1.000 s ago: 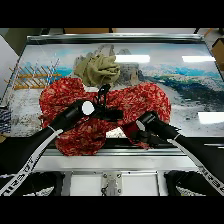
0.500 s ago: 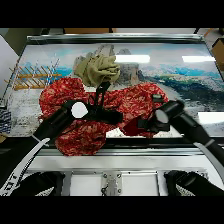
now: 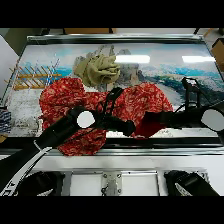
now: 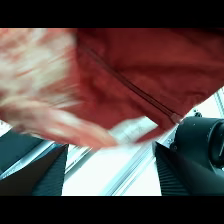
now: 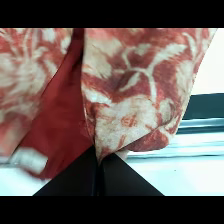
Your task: Fold the clothes and pants, and hang the long-sleeved shirts on hangers.
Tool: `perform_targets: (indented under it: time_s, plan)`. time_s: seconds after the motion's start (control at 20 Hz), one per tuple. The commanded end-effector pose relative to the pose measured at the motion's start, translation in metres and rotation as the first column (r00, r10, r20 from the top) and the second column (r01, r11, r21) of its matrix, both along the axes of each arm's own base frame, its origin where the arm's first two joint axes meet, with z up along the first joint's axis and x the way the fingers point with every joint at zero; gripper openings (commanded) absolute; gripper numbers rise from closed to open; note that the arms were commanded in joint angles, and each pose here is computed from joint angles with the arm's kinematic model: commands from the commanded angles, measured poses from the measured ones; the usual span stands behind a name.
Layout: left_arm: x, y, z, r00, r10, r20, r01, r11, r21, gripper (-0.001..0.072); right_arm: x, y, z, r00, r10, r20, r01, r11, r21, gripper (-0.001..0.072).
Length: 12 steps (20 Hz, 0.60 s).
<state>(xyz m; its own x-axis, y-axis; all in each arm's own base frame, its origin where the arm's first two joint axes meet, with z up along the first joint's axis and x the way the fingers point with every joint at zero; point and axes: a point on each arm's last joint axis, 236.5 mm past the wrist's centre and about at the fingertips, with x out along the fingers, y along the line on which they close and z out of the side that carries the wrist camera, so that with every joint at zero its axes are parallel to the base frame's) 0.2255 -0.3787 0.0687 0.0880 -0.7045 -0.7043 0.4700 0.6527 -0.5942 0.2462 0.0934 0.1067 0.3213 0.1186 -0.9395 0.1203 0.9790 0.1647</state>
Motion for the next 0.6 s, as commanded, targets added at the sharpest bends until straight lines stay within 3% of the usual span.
perform_targets:
  time_s: [0.0,0.2,0.4,0.55]
  plan:
    - [-0.008,-0.012,-0.007,0.999,-0.031,-0.008,0.031,0.999,0.009,0.0547,-0.001,-0.001,0.005,1.0,-0.017,0.016,0.017,1.0,0.013,0.0013]
    - [-0.037,-0.036,-0.038,0.995,-0.093,-0.045,0.095,0.994,0.052,0.0546,-0.001,-0.001,0.005,1.0,-0.027,0.014,0.027,1.0,0.016,0.0013]
    - [-0.012,-0.046,-0.05,0.998,0.038,-0.042,-0.036,0.999,0.039,0.0546,-0.001,-0.001,0.006,1.0,-0.026,0.015,0.026,1.0,0.017,0.0014]
    - [-0.002,-0.045,-0.063,0.998,0.058,-0.016,-0.057,0.996,0.068,0.0546,-0.002,0.001,0.006,1.0,-0.024,0.012,0.023,0.999,0.025,0.0013]
